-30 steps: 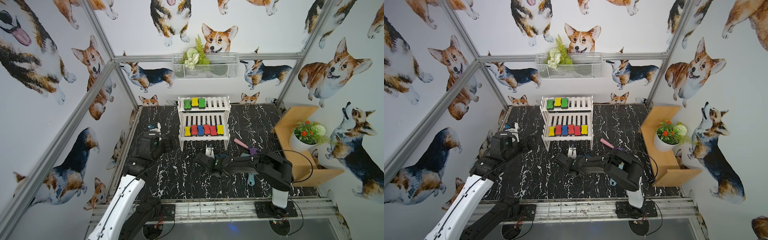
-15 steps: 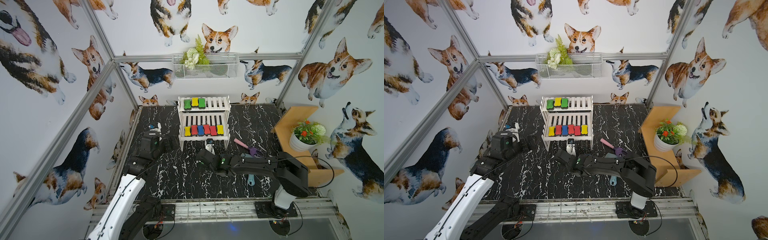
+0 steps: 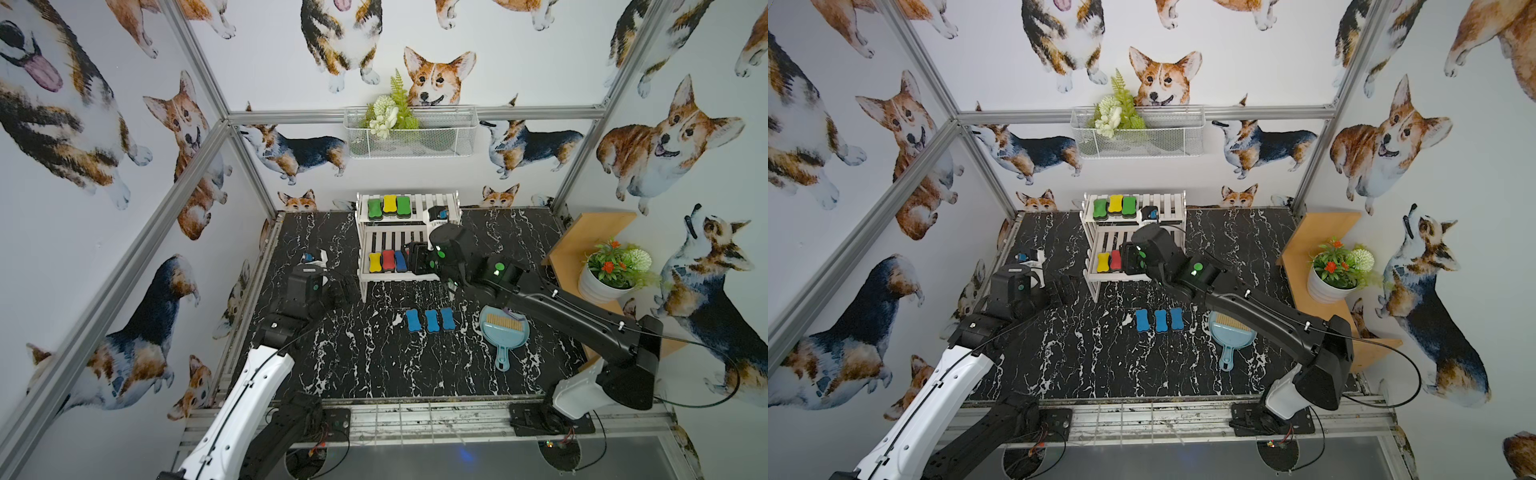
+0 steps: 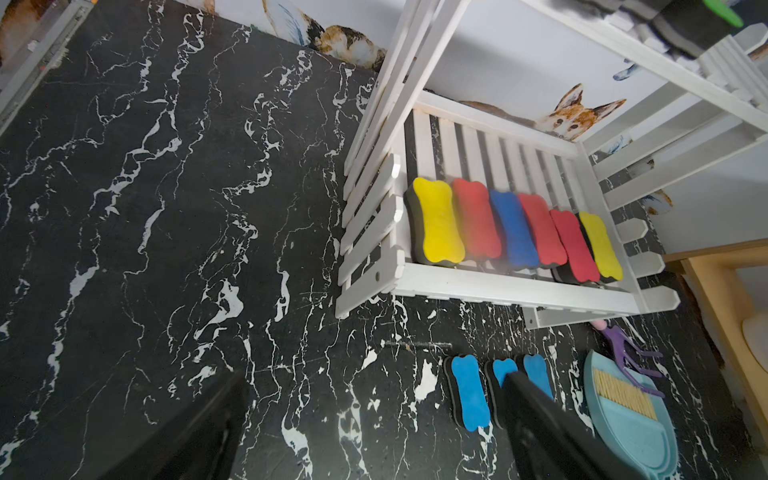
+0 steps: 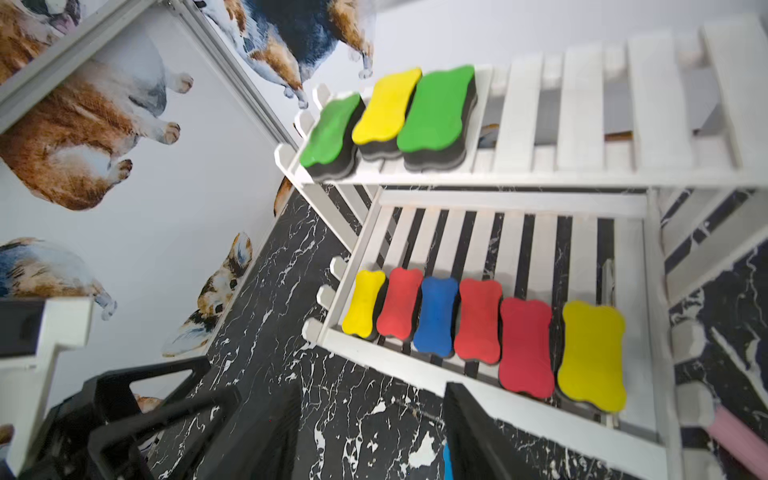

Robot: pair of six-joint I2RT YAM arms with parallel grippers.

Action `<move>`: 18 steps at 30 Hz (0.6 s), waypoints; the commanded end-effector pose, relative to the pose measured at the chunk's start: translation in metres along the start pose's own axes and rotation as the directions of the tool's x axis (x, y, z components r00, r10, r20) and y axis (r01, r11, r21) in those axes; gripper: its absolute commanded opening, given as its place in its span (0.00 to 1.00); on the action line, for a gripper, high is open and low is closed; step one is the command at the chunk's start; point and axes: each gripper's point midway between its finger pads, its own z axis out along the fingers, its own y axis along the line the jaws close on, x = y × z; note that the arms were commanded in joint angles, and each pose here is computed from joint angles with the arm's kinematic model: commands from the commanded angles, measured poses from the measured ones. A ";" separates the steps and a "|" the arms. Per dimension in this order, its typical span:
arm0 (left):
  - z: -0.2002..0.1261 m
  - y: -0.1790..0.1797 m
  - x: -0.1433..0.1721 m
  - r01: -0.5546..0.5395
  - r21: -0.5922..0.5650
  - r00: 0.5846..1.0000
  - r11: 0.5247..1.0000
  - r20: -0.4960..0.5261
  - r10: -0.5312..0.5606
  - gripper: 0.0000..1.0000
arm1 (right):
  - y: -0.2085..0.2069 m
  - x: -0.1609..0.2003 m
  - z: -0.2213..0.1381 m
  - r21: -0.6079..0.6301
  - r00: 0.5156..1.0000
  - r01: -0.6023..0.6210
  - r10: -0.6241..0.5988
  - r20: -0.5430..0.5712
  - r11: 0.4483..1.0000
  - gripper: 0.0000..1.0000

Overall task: Remove the whiteboard erasers from the shelf
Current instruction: Pick up the whiteboard eraser from the shelf.

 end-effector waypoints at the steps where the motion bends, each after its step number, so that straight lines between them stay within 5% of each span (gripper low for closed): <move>1: 0.000 -0.005 -0.004 0.007 0.024 1.000 1.000 0.013 -0.008 1.00 | -0.005 -0.012 0.011 0.006 0.995 0.083 -0.083 -0.055 0.997 0.61; 8: -0.003 -0.007 -0.009 0.008 0.029 1.000 1.000 0.023 -0.009 1.00 | -0.032 -0.079 0.045 0.091 0.998 0.058 -0.059 0.016 0.994 0.60; 18: -0.005 -0.007 -0.012 -0.005 0.018 1.000 1.000 0.029 0.004 1.00 | -0.051 -0.095 0.093 0.097 0.997 0.078 -0.075 -0.033 0.992 0.55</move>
